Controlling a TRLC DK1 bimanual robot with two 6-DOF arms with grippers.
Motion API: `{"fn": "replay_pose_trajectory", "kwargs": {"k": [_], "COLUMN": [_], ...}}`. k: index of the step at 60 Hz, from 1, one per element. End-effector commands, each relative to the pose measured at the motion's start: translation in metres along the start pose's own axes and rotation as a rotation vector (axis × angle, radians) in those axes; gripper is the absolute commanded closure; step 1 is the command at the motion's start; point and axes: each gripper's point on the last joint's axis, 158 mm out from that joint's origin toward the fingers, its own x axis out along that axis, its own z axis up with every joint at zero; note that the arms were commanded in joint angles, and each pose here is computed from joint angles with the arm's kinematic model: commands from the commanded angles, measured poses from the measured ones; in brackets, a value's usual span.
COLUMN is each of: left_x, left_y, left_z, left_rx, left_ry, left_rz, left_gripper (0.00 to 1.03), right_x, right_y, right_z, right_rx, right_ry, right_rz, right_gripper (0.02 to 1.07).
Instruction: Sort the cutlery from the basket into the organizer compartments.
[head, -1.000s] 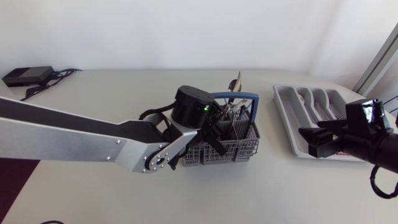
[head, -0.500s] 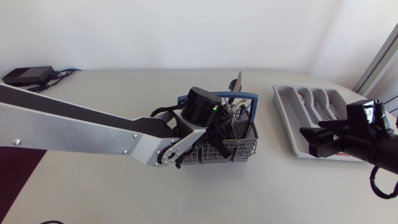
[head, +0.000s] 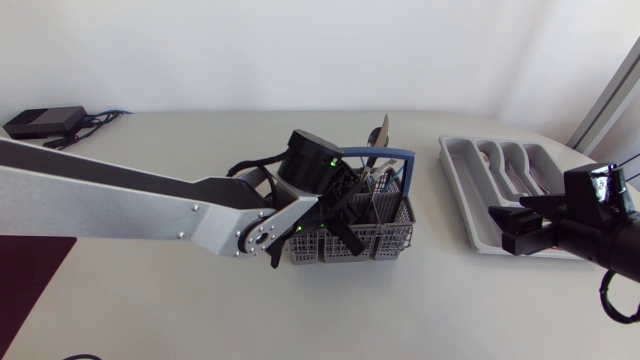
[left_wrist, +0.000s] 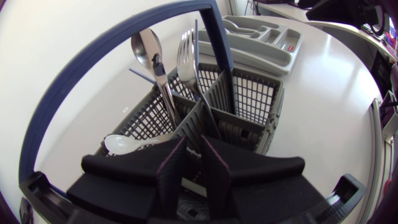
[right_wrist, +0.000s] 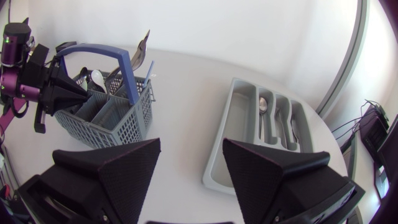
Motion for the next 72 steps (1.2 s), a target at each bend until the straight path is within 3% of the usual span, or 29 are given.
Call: {"fn": "replay_pose_trajectory", "kwargs": {"k": [1, 9, 22, 42, 54, 72], "left_x": [-0.009, -0.021, -0.032, -0.017, 0.005, 0.011], "left_y": [0.0, 0.005, 0.035, 0.044, 0.034, 0.04], "left_z": [0.001, 0.006, 0.018, 0.01, -0.003, -0.006], "left_rx": [-0.015, -0.019, -0.025, 0.071, 0.22, 0.222], "left_ry": [-0.002, -0.01, -0.028, -0.007, -0.014, 0.03], "left_rz": [-0.01, -0.001, 0.111, 0.182, 0.297, 0.327], "left_gripper": [0.89, 0.89, 0.84, 0.84, 0.84, 0.85], "right_x": [0.001, 0.0, -0.001, -0.001, -0.001, -0.004], "right_y": [-0.002, -0.003, -0.004, -0.003, -0.002, -0.004], "right_z": [-0.009, -0.01, -0.01, -0.012, -0.013, -0.013], "right_rx": [-0.007, -0.01, -0.008, -0.007, -0.007, -0.008], "right_ry": [0.008, 0.006, 0.003, 0.004, 0.004, -0.007], "right_rz": [-0.011, -0.014, -0.017, -0.016, -0.016, -0.025], "right_gripper": [0.34, 0.34, 0.34, 0.34, 0.34, 0.34]}}
